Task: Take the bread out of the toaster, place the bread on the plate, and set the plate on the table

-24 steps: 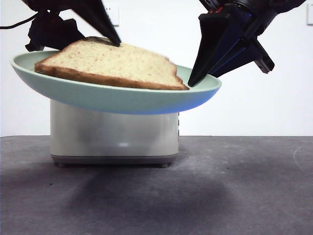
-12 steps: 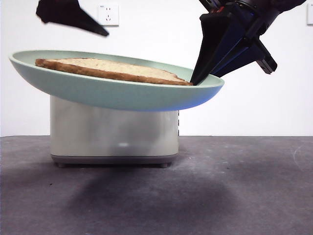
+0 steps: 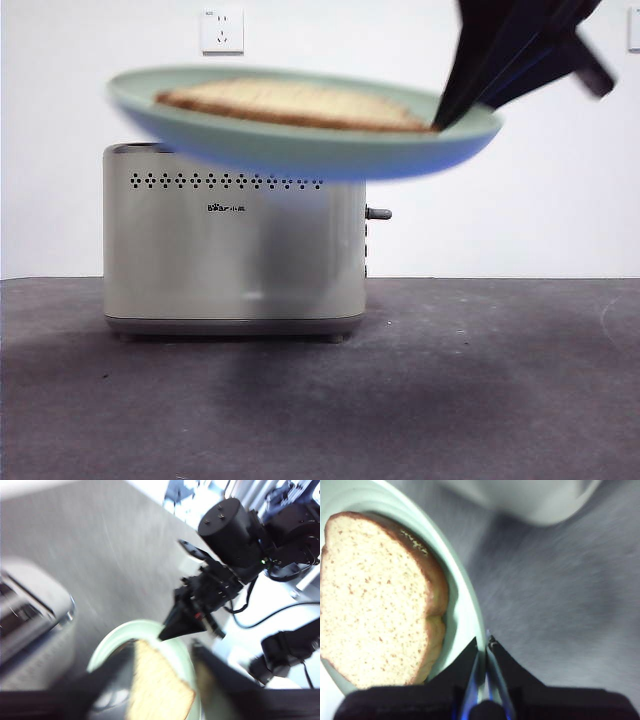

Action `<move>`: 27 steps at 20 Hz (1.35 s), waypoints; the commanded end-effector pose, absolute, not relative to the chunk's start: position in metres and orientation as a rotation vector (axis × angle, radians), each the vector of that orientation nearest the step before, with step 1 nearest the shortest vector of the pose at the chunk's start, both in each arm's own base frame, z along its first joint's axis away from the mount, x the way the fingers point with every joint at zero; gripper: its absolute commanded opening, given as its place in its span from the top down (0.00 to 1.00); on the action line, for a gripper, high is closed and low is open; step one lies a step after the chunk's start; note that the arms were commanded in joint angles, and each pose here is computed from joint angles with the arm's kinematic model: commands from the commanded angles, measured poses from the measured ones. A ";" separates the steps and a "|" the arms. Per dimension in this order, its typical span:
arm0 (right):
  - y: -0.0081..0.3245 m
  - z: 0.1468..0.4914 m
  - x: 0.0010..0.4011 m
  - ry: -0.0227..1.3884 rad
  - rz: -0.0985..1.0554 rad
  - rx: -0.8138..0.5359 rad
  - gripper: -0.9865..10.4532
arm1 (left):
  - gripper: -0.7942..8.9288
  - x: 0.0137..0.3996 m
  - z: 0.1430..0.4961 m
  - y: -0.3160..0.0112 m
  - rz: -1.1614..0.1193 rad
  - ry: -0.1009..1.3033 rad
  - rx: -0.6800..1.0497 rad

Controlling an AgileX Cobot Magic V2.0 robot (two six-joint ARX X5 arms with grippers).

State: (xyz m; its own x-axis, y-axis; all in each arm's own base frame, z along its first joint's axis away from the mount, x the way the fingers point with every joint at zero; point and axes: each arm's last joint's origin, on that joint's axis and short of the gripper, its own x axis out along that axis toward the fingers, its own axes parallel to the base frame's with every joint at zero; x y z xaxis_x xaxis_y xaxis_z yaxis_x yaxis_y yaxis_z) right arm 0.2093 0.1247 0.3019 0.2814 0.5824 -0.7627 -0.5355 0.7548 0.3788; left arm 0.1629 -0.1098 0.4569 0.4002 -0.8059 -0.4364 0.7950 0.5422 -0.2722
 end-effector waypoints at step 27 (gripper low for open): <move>0.025 0.198 0.299 1.388 0.316 0.170 0.92 | 0.93 0.080 0.476 -0.059 -0.902 0.348 0.232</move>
State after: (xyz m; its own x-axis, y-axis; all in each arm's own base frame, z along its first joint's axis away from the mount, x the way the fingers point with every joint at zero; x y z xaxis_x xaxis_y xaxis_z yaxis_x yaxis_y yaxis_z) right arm 0.2980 0.0242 0.1999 0.1463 0.3061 -0.9407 -0.0982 0.9507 0.2941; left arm 0.0820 -0.0587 0.4754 0.5762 -0.7145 -0.3970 0.7887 0.6134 0.0408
